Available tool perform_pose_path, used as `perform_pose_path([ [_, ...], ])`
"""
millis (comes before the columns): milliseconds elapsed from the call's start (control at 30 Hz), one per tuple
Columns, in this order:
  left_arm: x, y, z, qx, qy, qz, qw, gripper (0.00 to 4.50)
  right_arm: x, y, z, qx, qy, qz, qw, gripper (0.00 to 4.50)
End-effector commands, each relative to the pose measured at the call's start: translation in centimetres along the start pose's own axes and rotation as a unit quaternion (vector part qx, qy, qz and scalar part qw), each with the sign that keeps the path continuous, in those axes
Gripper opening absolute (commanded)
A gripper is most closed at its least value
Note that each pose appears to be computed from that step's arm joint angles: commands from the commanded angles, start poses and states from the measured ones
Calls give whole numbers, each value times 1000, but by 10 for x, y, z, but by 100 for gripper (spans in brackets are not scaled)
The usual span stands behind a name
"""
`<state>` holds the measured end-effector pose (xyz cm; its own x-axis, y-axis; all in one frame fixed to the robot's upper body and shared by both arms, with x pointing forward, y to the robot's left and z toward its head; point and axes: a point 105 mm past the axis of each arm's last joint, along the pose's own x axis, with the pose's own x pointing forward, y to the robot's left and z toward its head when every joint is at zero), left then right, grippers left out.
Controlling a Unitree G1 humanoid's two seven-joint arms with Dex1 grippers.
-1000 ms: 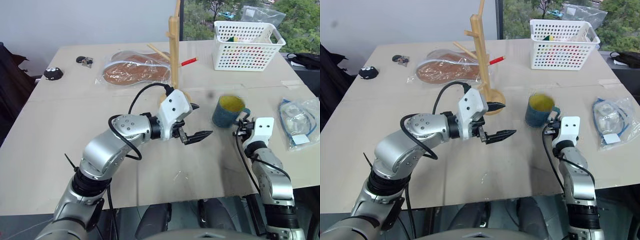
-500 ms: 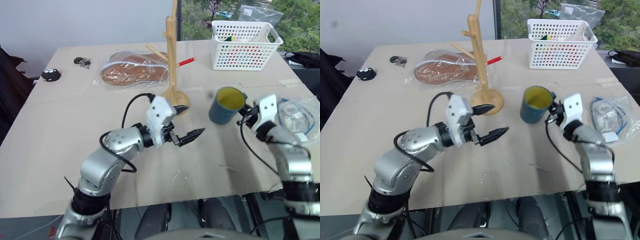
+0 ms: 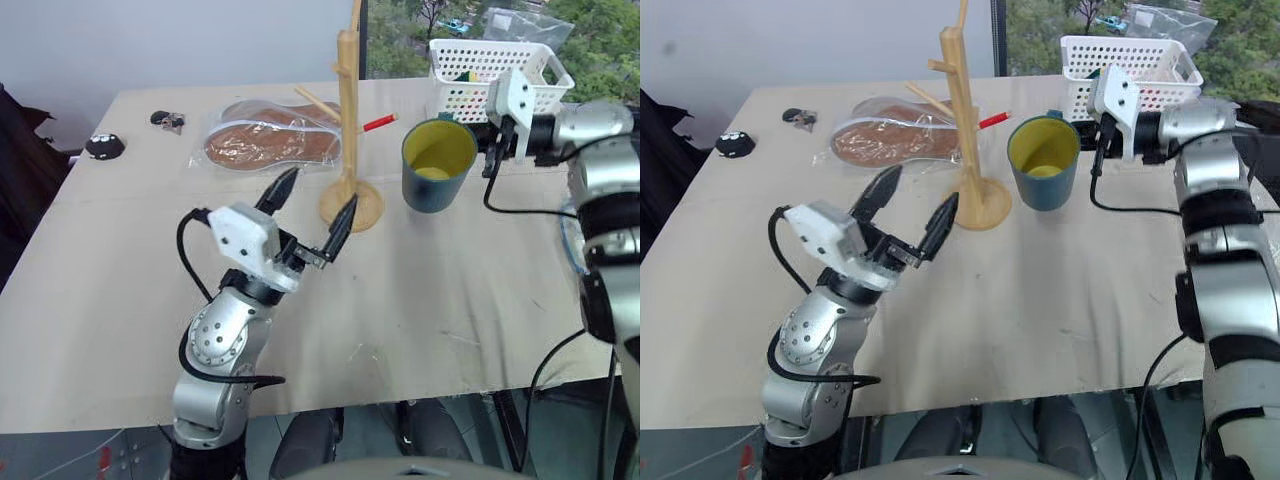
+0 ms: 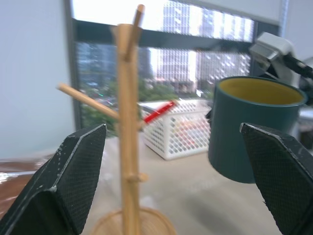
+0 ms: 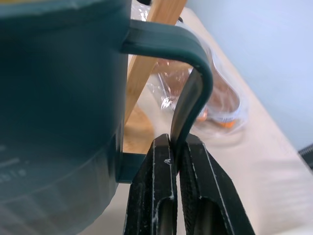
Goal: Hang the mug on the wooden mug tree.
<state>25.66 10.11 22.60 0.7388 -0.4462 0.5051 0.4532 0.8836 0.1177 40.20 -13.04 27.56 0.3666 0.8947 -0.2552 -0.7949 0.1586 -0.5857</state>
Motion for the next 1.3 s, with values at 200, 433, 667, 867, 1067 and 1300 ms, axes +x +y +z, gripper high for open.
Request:
perform_pose_path([
  [200,-7,-15,9,4,-38,17,999,450,13,-11,25,-64,27,37,997,2],
  [433,-12,-15,-2,2,-34,17,999,450,33,-18,32,-90,63,24,994,2],
  [667,-14,-9,-6,10,-33,12,999,450,44,-31,39,-74,62,-26,995,2],
  [867,-15,-5,-7,15,-32,8,999,450,49,-32,43,-68,56,-32,996,2],
  [1067,-15,-5,-8,15,-29,1,999,450,64,-30,41,-56,53,-45,996,2],
  [1300,-10,-5,-3,18,-30,-5,999,450,50,-36,42,-39,43,-56,997,220],
])
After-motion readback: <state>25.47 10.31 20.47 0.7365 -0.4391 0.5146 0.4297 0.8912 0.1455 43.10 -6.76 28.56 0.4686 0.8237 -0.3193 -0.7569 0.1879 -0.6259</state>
